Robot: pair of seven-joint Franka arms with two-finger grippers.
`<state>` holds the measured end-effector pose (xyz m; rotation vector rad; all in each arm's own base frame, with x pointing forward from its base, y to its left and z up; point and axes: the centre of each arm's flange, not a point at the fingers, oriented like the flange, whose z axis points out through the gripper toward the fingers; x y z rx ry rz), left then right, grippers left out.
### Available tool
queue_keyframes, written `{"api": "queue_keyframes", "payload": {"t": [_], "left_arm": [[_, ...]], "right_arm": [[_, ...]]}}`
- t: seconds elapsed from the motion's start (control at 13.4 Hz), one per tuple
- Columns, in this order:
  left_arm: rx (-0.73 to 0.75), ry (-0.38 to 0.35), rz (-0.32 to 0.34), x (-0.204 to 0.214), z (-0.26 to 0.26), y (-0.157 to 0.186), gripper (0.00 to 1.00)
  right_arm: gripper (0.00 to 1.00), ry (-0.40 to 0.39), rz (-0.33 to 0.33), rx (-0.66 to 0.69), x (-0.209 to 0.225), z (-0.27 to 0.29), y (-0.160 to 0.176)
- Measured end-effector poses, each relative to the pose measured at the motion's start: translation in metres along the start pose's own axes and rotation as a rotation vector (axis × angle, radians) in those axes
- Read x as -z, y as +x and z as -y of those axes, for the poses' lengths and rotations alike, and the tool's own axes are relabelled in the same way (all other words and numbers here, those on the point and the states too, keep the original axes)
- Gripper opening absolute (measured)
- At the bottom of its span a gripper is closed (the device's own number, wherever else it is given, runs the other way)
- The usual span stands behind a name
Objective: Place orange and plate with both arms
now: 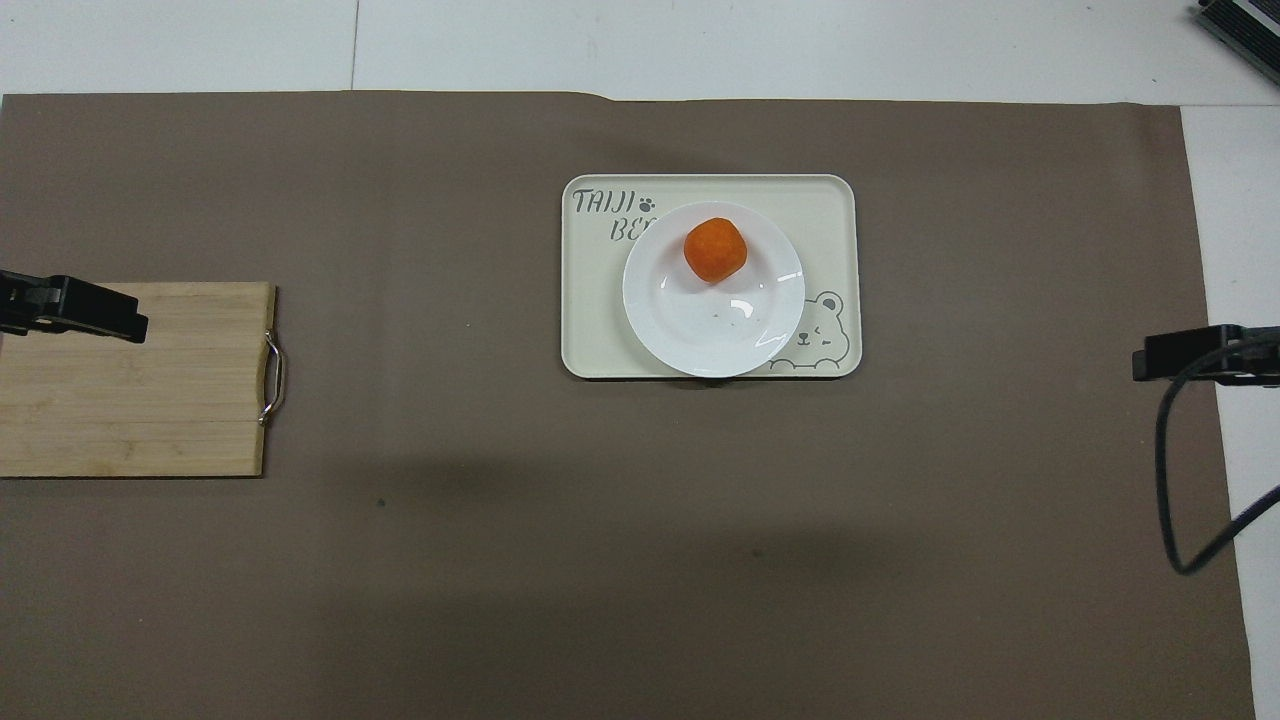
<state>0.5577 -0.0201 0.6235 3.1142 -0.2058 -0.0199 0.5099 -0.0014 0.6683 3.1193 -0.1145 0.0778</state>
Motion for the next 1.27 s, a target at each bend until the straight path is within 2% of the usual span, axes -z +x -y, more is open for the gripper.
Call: {"api": "queue_keyframes", "payload": {"t": [1.27], "left_arm": [[-0.005,0.0,0.0,0.0,-0.0029,0.0003,1.0]], "right_arm": [[1.0,-0.003,0.03,0.004,-0.0029,0.0007,-0.0031]]}}
